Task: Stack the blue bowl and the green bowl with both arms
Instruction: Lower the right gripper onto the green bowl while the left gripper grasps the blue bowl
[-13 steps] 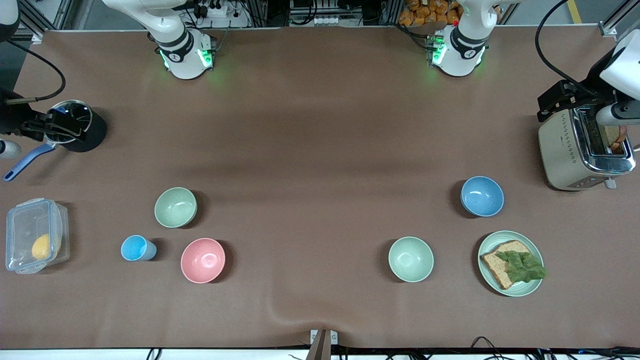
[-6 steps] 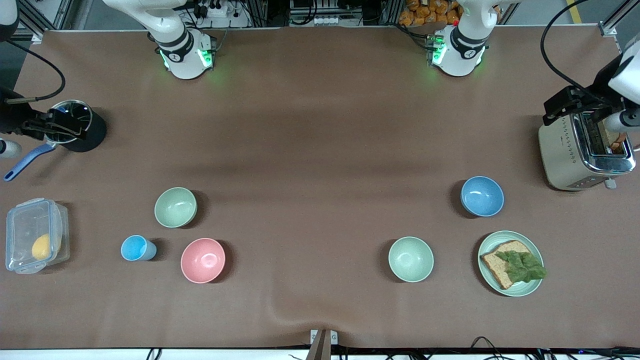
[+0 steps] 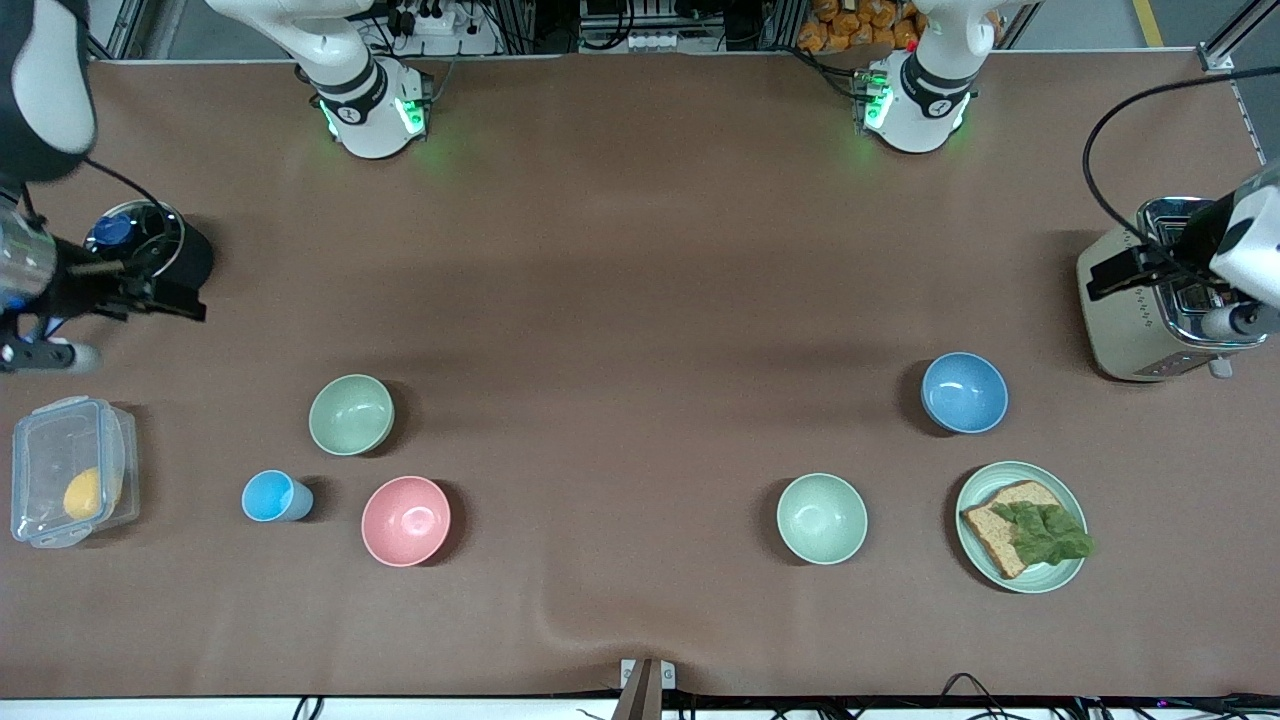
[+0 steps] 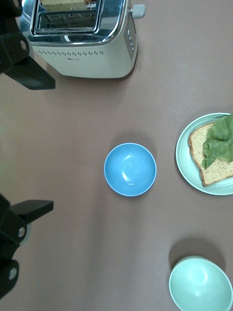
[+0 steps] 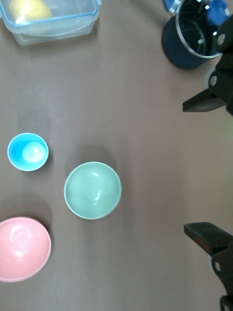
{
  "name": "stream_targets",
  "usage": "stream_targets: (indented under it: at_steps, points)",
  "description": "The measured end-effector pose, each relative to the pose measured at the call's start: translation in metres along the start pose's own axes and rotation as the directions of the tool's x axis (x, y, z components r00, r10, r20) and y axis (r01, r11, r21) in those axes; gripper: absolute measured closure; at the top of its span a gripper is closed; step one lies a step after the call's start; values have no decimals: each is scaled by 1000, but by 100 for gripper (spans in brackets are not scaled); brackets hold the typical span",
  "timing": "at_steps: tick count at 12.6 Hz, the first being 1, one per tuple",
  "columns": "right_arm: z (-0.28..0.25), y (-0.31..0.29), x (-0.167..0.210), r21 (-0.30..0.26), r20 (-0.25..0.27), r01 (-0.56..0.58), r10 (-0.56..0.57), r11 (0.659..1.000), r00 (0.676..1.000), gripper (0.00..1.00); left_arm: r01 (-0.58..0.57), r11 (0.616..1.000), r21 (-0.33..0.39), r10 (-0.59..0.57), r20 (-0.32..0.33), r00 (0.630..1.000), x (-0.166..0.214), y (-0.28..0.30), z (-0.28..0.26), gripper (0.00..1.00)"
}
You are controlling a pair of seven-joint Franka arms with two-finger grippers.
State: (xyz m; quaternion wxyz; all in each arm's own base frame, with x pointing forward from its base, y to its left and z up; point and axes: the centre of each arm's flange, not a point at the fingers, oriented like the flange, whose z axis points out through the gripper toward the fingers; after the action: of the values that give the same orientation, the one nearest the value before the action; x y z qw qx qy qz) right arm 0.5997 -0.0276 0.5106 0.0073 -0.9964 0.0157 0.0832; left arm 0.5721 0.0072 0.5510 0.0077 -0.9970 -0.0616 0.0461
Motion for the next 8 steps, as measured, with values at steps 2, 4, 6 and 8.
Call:
stream_targets:
  at_steps: [2, 4, 6, 8]
  points:
    - [49, 1, 28, -7, 14, -3, 3, 1000, 1000, 0, 21, 1000, -5, -21, -14, 1000, 8, -12, 45, 0]
    - [93, 1, 49, -12, 22, -3, 3, 1000, 1000, 0, 39, 999, -12, -39, -38, 999, 12, -22, 97, 0]
    - [135, 1, 64, -18, 10, -3, 3, 1000, 1000, 0, 39, 999, -19, -40, -51, 998, 13, -22, 148, 0]
    - [177, 2, 73, -23, -8, -3, 3, 1000, 1000, 0, 38, 999, -29, -39, -49, 998, 15, -21, 197, 0]
